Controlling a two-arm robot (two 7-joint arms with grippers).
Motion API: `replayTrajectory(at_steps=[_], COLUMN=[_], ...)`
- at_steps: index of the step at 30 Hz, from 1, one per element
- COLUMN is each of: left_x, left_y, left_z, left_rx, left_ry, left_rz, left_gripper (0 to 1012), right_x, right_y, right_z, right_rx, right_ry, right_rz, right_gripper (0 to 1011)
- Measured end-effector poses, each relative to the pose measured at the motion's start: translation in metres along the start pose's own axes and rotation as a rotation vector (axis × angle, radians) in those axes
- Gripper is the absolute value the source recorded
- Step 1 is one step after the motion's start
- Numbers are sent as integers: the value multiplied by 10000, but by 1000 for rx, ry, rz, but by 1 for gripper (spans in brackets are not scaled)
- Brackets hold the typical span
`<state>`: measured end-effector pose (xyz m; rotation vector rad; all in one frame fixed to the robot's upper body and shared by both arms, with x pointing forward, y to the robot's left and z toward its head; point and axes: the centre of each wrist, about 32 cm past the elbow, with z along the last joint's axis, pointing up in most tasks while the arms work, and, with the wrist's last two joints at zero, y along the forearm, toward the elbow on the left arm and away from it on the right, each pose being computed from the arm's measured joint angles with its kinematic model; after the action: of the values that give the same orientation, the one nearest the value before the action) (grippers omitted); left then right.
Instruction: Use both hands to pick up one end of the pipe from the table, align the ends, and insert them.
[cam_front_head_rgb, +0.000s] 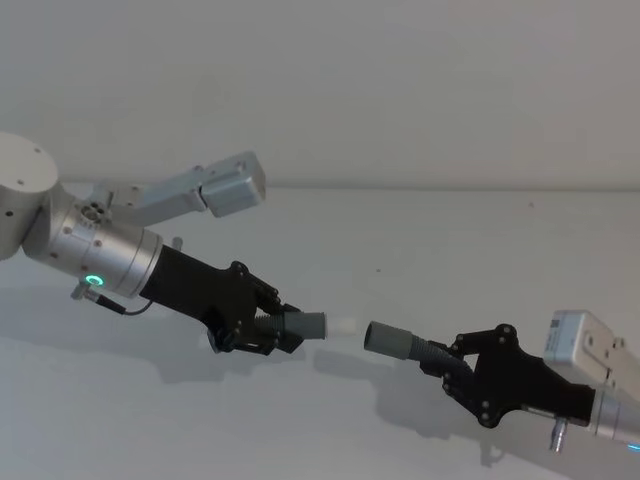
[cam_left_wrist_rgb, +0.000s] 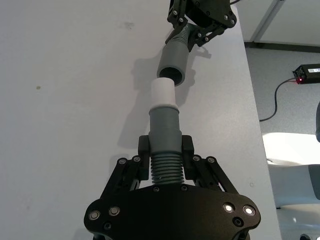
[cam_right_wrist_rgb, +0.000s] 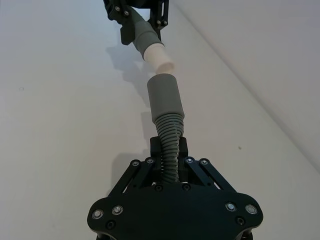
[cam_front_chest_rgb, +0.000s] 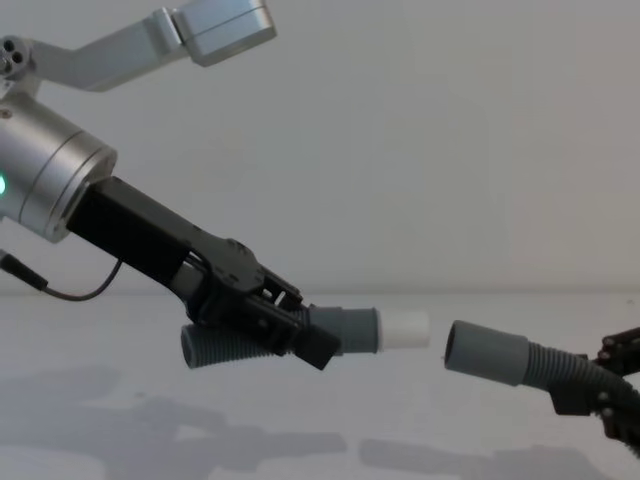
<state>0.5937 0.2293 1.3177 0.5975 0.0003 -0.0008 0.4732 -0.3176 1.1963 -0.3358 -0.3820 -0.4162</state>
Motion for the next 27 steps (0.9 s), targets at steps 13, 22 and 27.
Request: replayTrajectory(at_steps=[13,22,27], left_x=[69,109,131], left_y=[-31,-50,-57], left_z=[13,18,19], left_rx=[0,-1,-3], left_ry=[-1,-2,-2], left_rz=[-14,-25,-30], left_gripper=[353,353,353], right_x=[24,46,58], right_y=[18,35,41], right_z=[-11,-19,-21], right_rx=[-8,-11,-11], right_ry=[4,6,7], right_rz=[0,-2,-3], right_gripper=[146,147,147])
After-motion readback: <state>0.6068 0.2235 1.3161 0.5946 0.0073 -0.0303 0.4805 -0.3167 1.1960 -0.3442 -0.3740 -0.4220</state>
